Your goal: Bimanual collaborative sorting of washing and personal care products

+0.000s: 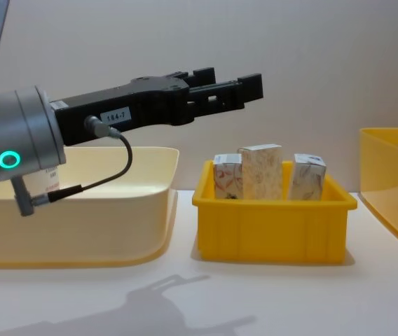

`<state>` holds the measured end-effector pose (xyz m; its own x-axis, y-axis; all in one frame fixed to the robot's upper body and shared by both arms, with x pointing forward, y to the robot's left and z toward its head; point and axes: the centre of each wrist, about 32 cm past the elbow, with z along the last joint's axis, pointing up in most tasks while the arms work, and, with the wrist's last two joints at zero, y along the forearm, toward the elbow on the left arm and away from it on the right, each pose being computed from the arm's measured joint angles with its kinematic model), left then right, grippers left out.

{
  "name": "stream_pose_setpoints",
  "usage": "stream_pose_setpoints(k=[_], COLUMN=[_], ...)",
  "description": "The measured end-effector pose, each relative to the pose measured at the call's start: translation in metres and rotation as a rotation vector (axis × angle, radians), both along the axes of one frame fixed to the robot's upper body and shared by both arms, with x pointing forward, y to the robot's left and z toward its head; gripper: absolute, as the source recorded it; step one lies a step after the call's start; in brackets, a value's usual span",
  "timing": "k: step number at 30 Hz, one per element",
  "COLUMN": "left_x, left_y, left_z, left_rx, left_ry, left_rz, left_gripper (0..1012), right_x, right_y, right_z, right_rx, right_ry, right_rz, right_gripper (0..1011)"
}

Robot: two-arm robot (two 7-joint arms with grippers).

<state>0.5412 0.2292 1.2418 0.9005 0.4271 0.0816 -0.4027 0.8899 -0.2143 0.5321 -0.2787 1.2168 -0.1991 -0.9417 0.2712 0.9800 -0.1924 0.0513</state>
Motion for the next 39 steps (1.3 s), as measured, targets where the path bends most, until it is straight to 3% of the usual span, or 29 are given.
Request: stream_pose_setpoints(k=[13, 26, 39], left_x=[0.0000, 0.0000, 0.0000], left_y=[0.0000, 0.0000, 0.0000], left_z=[0.0000, 0.0000, 0.0000], left_rx=[0.000, 0.000, 0.000], left_ry=[0.000, 0.000, 0.000], left_rz=[0.000, 0.000, 0.000], left_gripper=[1003, 1003, 1003], right_x=[-0.004, -0.023, -0.034], right_y=[0.000, 0.004, 0.006], right_z=[0.003, 0.015, 0.022], right_rx=[0.003, 0.022, 0.020], right_ry=[-0.030, -0.111, -0.154], right_rz=[0.030, 0.106, 0.159], right_gripper=[1001, 1001, 1001])
